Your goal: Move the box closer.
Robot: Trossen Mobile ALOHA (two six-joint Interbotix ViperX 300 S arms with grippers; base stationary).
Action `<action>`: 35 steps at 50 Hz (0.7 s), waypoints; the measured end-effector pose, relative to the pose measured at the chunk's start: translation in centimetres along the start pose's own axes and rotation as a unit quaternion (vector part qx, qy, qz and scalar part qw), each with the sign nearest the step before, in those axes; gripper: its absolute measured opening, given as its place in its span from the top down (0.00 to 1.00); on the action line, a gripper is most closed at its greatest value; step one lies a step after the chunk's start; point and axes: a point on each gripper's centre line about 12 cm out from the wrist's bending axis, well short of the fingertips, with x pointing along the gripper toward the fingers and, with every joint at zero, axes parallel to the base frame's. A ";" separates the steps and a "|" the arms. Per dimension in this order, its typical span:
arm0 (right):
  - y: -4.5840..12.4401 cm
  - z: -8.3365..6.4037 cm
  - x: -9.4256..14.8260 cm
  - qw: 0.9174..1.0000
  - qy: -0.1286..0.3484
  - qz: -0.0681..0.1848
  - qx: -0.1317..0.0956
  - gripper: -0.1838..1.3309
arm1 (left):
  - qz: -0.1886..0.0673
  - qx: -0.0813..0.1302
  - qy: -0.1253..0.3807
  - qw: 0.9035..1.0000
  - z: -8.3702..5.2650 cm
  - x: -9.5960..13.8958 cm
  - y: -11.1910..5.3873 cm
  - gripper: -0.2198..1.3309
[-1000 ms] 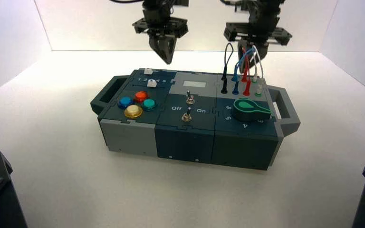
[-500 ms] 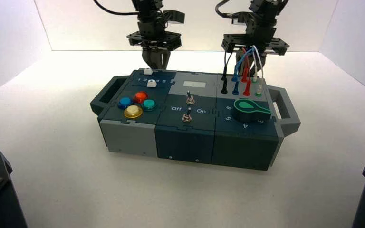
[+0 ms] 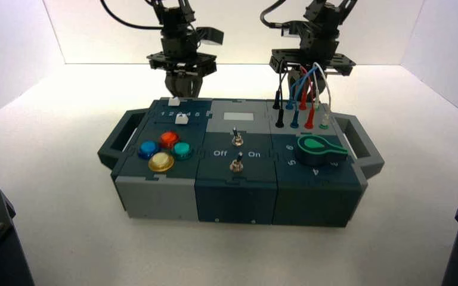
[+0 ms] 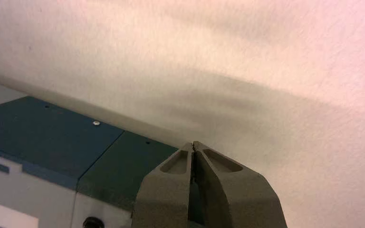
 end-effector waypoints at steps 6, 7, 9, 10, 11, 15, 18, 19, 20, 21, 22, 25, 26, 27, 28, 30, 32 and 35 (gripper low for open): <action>0.1 -1.2 0.1 1.000 0.003 0.002 0.003 0.97 | -0.003 -0.002 0.010 1.000 -0.8 0.4 -0.1 0.96; 0.1 -1.4 0.1 1.000 0.003 0.003 0.004 0.97 | -0.003 -0.001 0.010 1.000 -0.9 0.4 -0.2 0.96; 0.1 -1.7 0.0 1.000 0.003 0.003 0.005 0.97 | -0.002 -0.001 0.011 1.000 -1.2 0.4 -0.2 0.96; 0.1 -1.9 0.0 1.000 0.002 0.003 0.005 0.97 | -0.002 -0.002 0.010 1.000 -1.3 0.4 -0.2 0.96; 0.0 -2.1 0.0 1.000 0.002 0.003 0.006 0.97 | -0.002 -0.001 0.010 1.000 -1.4 0.3 -0.3 0.96; 0.0 -2.7 -0.1 1.000 0.005 0.003 0.006 0.97 | -0.002 0.000 0.012 1.000 -2.0 0.4 -0.5 0.96; 0.0 -3.2 -0.2 1.000 0.006 0.003 0.006 0.97 | -0.001 0.001 0.010 1.000 -2.4 0.2 -0.8 0.96; 0.0 -3.3 -0.1 1.000 0.006 0.003 0.006 0.97 | -0.001 0.003 0.010 1.000 -2.5 0.1 -0.9 0.96; 0.0 -3.4 -0.2 1.000 0.006 0.003 0.006 0.97 | 0.000 0.003 0.008 1.000 -2.6 0.0 -0.9 0.96; 0.0 -3.5 -0.3 1.000 0.005 0.003 0.006 0.97 | -0.001 0.002 0.008 1.000 -2.8 0.0 -1.0 0.96; 0.1 -3.6 -0.3 1.000 0.005 0.004 0.005 0.97 | -0.001 0.003 0.008 1.000 -2.9 -0.1 -1.0 0.96; 0.4 -3.8 -0.6 1.000 0.002 0.005 0.002 0.97 | 0.000 0.002 0.007 1.000 -3.4 -0.3 -1.1 0.96; 0.4 -3.7 -0.6 1.000 0.000 0.005 0.001 0.97 | 0.000 0.002 0.007 1.000 -3.5 -0.4 -1.2 0.96; 0.5 -3.8 -0.6 1.000 0.000 0.006 0.000 0.97 | 0.000 0.002 0.007 1.000 -3.5 -0.4 -1.2 0.96; 0.6 -3.8 -0.8 1.000 -0.002 0.006 -0.002 0.97 | 0.000 0.002 0.007 1.000 -3.7 -0.4 -1.2 0.96; 1.0 -3.8 -0.9 1.000 -0.003 0.008 -0.005 0.97 | 0.000 0.002 0.006 1.000 -3.9 -0.5 -1.3 0.96; 1.0 -3.8 -0.9 1.000 -0.003 0.009 -0.005 0.97 | 0.000 0.001 0.006 1.000 -4.1 -0.6 -1.3 0.96; 1.5 -3.9 -0.8 1.000 -0.007 0.011 -0.009 0.97 | 0.002 0.003 0.003 1.000 -4.6 -0.8 -1.5 0.96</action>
